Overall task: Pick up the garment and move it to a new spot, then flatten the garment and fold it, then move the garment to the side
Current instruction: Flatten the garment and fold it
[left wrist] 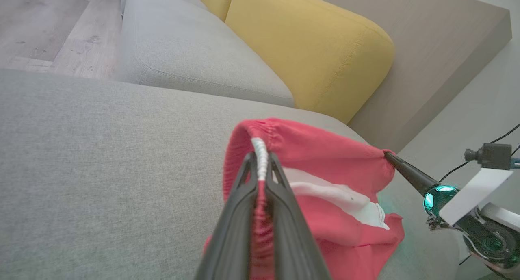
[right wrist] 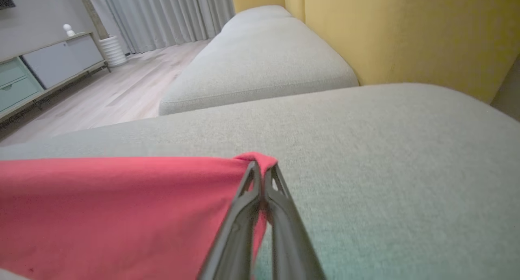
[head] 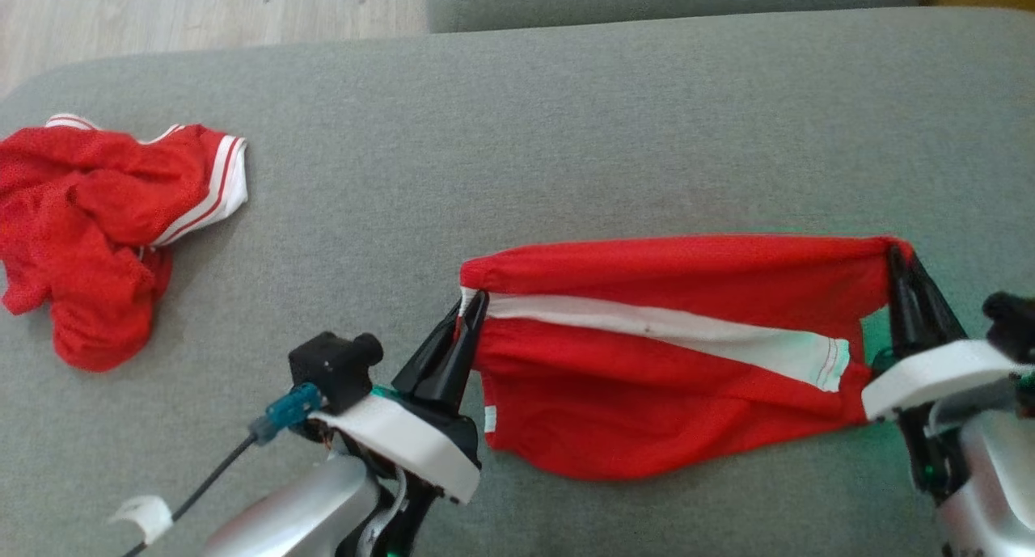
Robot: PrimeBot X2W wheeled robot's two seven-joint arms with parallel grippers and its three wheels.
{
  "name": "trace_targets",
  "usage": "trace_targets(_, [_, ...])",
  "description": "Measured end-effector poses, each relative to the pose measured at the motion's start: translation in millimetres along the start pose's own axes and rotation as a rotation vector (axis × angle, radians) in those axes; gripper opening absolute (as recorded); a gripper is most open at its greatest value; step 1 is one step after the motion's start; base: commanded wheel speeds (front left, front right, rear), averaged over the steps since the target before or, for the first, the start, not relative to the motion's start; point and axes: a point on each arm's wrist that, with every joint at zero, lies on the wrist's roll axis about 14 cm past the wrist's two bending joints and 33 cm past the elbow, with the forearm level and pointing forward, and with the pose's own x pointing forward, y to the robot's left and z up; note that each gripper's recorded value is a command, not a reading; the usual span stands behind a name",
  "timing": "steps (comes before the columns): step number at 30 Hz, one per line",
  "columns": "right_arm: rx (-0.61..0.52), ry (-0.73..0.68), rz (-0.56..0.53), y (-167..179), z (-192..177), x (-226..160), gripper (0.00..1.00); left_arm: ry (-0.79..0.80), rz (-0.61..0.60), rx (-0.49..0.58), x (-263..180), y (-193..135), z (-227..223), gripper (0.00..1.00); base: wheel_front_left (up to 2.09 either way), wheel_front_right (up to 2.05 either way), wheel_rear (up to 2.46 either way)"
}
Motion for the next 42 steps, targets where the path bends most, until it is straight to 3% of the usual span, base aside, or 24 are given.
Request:
trace_targets(6, [0.068,0.017,-0.012,-2,-17,-19,1.0,-0.013,0.03,0.02,5,10,-3,0.0,0.0,0.0,0.0])
trace_targets(13, [0.239,0.199,0.031,20,-70,-75,1.0,-0.03,0.035,0.028,14,15,-2,0.0,0.0,0.0,0.0])
trace_targets(21, [0.243,0.183,0.124,37,-46,-53,1.0,-0.02,0.04,0.023,14,16,-9,0.0,0.0,0.0,0.0])
trace_targets(29, [0.288,0.334,0.121,39,-76,-54,1.0,-0.023,0.054,0.002,10,19,-12,0.0,0.0,0.0,0.0])
trace_targets(38, [0.328,0.341,0.147,49,-73,-46,1.0,-0.03,0.061,-0.005,7,20,-11,0.0,0.0,0.0,0.0])
trace_targets(40, [0.337,0.343,0.155,52,-73,-46,0.71,-0.03,0.064,-0.004,6,21,-11,0.0,0.0,0.0,0.0])
trace_targets(42, [0.336,0.343,0.162,54,-72,-47,0.31,-0.031,0.068,-0.003,5,22,-11,0.0,0.0,0.0,0.0])
